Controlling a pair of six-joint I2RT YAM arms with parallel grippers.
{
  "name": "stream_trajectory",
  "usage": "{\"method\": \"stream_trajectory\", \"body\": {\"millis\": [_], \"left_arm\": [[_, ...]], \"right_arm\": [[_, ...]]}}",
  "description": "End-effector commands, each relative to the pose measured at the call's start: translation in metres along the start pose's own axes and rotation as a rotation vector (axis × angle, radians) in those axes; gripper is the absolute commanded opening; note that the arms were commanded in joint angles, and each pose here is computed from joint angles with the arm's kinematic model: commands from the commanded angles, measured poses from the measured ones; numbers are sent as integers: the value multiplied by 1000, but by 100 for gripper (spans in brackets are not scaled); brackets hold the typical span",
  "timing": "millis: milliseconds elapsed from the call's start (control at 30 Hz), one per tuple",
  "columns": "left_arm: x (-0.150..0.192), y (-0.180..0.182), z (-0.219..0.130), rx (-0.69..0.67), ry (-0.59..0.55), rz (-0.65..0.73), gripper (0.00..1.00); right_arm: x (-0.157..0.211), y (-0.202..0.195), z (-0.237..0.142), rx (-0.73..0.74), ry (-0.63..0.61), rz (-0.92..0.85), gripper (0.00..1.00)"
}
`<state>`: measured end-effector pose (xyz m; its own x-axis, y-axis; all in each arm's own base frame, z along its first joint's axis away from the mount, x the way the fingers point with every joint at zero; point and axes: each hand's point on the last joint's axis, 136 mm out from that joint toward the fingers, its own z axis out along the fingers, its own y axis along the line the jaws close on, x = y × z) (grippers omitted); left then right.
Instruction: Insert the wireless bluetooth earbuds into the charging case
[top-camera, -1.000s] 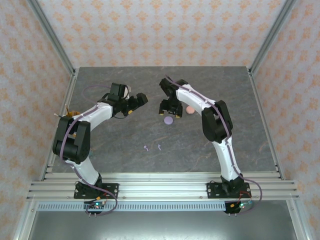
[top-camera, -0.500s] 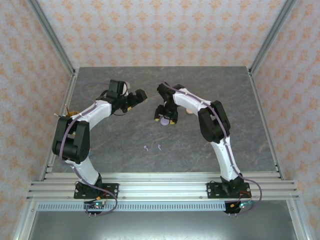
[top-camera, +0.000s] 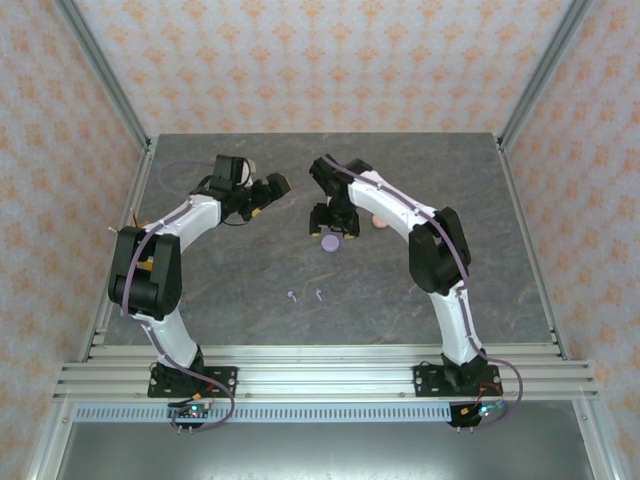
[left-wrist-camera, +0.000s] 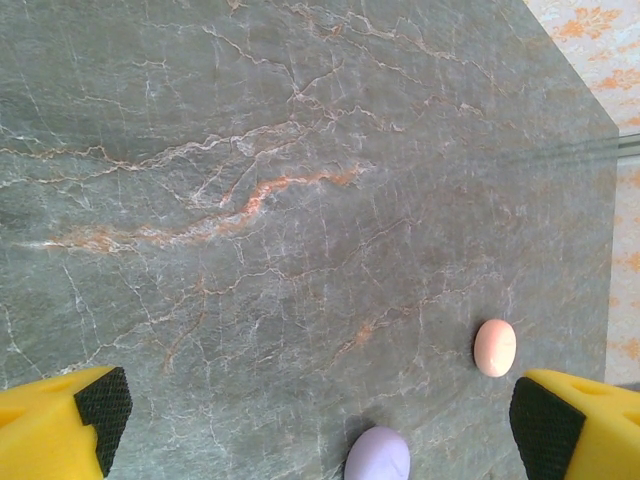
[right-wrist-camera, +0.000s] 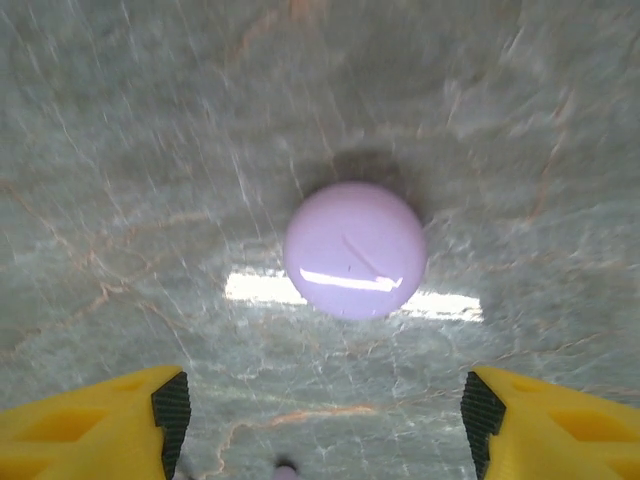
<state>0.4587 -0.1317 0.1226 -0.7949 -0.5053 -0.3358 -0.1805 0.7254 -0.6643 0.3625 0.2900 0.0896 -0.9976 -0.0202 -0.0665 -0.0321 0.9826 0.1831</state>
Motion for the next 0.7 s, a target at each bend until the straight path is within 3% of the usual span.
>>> {"method": "stream_trajectory", "body": {"millis": [0, 200, 367, 667], "left_arm": [[-9, -3, -3, 5, -4, 7, 100], [-9, 0, -2, 3, -1, 2, 100], [-9, -1, 0, 6, 5, 3, 100], [-11, -3, 5, 27, 3, -14, 100]], "right_arm": [[-3, -23, 10, 155, 31, 47, 74], [-5, -15, 18, 97, 1, 378, 74], [-3, -5, 19, -34, -6, 662, 76], [-12, 1, 25, -39, 11, 789, 77]]}}
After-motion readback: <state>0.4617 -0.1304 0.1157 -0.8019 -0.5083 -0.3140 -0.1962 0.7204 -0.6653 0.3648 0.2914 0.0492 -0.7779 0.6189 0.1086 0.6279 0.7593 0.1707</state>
